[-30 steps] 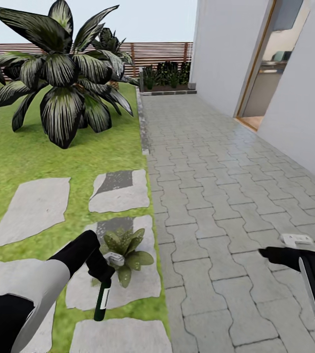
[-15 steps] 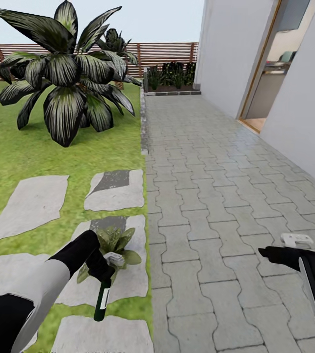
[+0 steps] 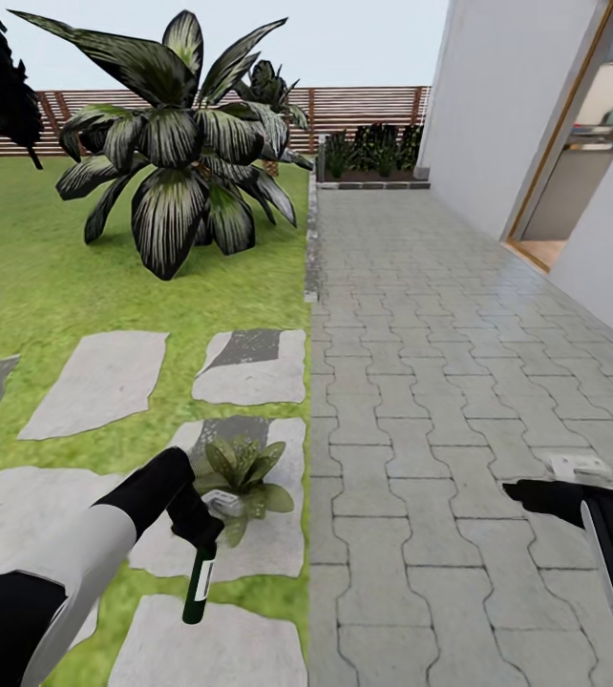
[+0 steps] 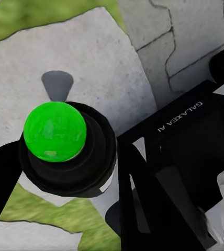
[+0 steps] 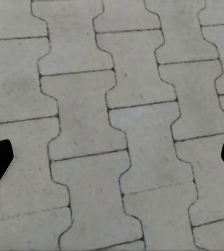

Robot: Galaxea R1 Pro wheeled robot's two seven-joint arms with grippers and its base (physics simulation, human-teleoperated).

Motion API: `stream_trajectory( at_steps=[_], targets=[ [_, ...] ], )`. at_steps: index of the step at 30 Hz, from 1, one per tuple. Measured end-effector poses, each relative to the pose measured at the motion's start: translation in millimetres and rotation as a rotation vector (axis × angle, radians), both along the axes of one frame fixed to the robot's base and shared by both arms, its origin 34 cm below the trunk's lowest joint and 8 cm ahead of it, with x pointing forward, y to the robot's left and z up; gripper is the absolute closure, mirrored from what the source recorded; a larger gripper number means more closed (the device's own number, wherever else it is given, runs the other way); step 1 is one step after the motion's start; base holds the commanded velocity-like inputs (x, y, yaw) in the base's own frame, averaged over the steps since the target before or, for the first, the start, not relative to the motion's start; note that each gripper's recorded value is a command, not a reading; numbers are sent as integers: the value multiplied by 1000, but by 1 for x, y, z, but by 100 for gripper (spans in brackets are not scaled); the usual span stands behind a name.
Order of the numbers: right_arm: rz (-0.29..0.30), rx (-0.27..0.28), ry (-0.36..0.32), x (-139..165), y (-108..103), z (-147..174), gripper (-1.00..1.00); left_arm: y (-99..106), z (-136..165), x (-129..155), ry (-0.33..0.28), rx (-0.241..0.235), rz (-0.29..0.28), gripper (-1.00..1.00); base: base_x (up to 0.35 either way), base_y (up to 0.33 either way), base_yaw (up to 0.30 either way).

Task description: Pick up the pesticide atomizer in the garden and spray insectifuge to fully cover both potted plants in the garden.

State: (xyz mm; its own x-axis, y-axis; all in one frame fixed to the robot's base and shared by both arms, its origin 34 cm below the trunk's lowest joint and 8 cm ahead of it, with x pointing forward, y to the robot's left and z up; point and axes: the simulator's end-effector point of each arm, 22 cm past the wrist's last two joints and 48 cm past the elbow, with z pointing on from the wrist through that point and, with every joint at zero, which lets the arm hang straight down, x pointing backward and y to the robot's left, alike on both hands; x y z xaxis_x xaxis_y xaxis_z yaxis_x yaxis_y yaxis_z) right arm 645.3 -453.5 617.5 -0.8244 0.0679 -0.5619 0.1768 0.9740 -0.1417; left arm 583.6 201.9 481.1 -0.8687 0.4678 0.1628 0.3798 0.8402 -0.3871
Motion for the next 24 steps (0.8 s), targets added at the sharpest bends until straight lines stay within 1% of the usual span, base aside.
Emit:
stream_trajectory(
  at_steps=[5,14,18,21,24],
  targets=[
    [0,0,-3,0,0,2,-100,0,3,3,-7,1,1,100,103,-98,237],
    [0,0,-8,0,0,4,-100,1,6,6,-16,1,0,100,246,-228,225],
    [-1,0,-7,0,0,4,-100,0,7,7,-17,0,0,100,233,-273,75],
    [-1,-1,-7,0,0,4,-100,-1,7,7,-17,-1,-2,100,84,-283,16],
    [-1,0,-7,0,0,4,-100,-1,6,6,-16,0,-3,100,34,-170,9]
  ],
)
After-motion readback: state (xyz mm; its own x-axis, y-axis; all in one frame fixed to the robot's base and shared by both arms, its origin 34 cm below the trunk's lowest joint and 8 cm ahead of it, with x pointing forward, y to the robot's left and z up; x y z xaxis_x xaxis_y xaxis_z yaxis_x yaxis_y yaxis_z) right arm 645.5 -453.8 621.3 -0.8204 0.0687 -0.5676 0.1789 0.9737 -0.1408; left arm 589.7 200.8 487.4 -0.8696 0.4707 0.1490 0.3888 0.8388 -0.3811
